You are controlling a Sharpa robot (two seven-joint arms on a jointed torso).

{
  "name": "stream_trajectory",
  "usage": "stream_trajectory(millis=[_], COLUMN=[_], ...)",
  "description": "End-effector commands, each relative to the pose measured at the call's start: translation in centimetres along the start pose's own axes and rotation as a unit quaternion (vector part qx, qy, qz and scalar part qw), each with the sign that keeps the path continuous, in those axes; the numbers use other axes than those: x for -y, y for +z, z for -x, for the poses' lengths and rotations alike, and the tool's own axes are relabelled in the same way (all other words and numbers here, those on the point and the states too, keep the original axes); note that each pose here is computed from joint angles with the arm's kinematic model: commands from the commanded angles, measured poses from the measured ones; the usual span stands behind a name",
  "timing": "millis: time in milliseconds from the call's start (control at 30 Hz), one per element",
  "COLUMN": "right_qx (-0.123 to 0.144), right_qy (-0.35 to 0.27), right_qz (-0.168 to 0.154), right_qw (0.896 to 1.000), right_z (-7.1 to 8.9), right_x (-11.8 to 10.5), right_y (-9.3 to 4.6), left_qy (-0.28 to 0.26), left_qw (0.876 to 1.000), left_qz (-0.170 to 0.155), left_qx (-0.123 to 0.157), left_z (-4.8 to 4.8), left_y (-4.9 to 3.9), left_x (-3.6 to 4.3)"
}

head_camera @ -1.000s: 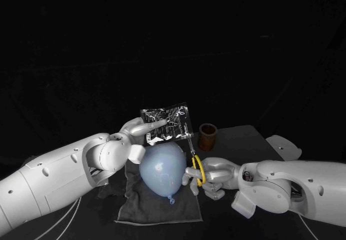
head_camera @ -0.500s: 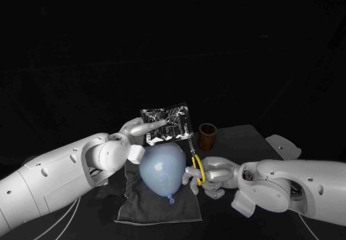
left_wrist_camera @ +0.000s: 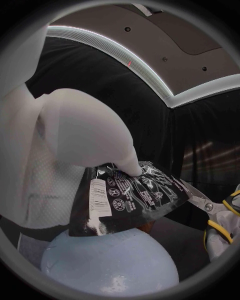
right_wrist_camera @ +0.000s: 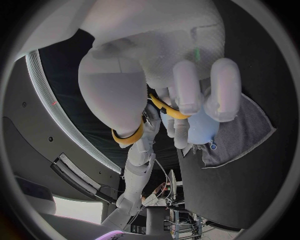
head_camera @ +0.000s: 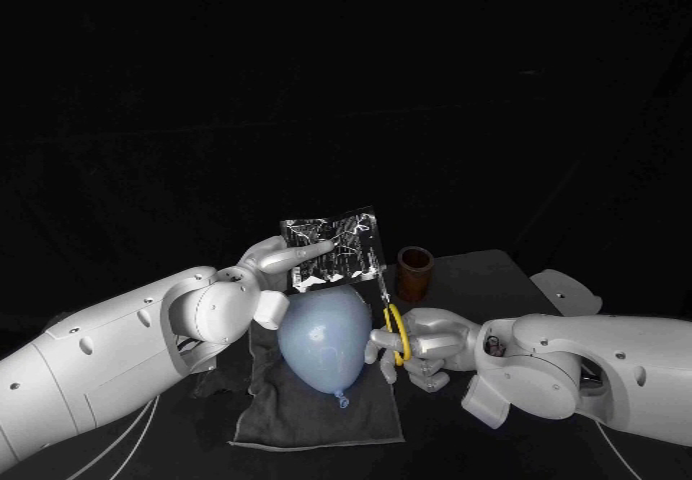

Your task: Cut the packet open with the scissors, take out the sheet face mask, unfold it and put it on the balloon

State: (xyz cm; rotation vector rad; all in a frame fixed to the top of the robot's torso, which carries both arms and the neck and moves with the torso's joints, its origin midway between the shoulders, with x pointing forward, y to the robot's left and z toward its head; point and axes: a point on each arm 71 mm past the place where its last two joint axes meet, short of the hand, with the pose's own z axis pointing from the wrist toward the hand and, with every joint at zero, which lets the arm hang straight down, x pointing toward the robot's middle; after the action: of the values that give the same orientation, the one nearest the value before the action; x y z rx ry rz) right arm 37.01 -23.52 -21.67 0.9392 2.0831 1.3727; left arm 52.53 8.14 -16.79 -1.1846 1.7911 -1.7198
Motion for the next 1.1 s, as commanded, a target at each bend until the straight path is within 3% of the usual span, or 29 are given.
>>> stream_trajectory(millis=[33, 1100], right_qx=[-0.003, 0.022], right_qy=[-0.014, -0.027], right_qz=[0.006, 0.022], right_qw=[1.000, 0.999], right_z=[-0.09, 0.43], right_x=[-0.21, -0.75], right_y=[0.07, 0.16], left_qy=[-0.002, 0.000], left_qw=[1.000, 1.000], left_qz=[-0.002, -0.001], left_qx=[-0.015, -0.016], left_z=[-0.41, -0.33], left_y=[0.04, -0.02], left_x=[0.11, 0.11])
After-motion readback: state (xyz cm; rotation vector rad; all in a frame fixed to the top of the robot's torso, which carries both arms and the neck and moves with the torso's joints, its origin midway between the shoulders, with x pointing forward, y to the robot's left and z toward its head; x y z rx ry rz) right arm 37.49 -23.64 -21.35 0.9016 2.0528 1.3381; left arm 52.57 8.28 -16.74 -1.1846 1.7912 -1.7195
